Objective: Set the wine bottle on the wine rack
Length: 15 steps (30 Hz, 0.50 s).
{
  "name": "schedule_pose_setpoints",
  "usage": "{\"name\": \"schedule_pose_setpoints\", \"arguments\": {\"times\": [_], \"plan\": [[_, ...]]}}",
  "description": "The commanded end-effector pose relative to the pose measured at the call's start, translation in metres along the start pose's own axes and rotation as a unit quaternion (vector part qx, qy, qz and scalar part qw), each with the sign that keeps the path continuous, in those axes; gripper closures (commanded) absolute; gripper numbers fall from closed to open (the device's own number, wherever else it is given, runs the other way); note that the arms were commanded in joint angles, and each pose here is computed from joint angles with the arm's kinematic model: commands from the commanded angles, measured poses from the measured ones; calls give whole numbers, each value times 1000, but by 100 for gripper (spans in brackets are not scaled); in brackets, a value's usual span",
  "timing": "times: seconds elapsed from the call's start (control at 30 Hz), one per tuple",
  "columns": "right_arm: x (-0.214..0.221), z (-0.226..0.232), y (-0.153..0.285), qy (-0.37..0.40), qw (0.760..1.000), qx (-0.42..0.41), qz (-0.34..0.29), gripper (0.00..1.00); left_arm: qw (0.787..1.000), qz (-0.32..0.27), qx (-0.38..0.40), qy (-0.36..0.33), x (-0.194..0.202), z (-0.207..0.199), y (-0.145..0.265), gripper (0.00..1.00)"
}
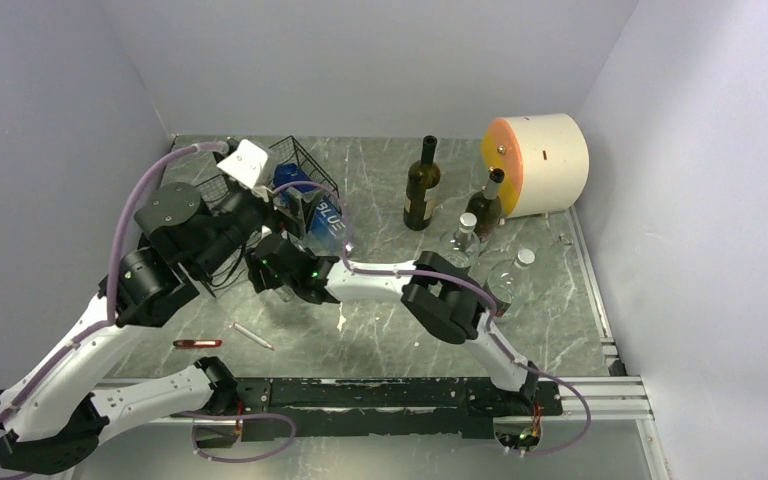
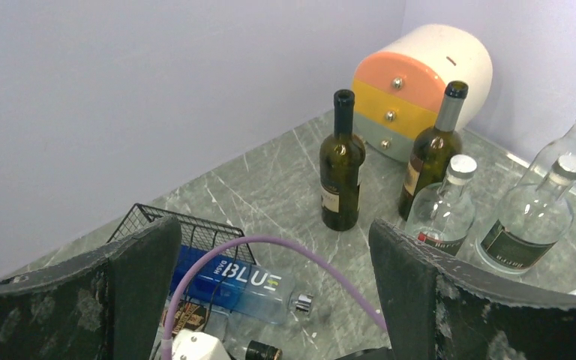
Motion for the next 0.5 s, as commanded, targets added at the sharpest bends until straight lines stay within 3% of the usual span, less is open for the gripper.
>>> {"name": "schedule_pose_setpoints", "arguments": {"times": [0.0,0.3,0.47], "plan": [[-53,7,-15,-41,995,17,-85,100,1000,-25,-7,15,-22,4,13,1],[-65,0,-46,-53,991,57,-108,100,1000,-23,-12,11,-18,6,15,1],[-67,-4,-60,-50,991,68,-109,86,1000,-15,-15,8,-12,7,13,1]]}}
Point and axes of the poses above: each gripper's point midway between its finger pads, its own y axis back along the fingers, its own z axis along the line the jaws close on, x = y × z, the point moved 1 cm from there along y, back along the fingers, and after that the axes turned 8 degrees about y, right-handed, at the moved point
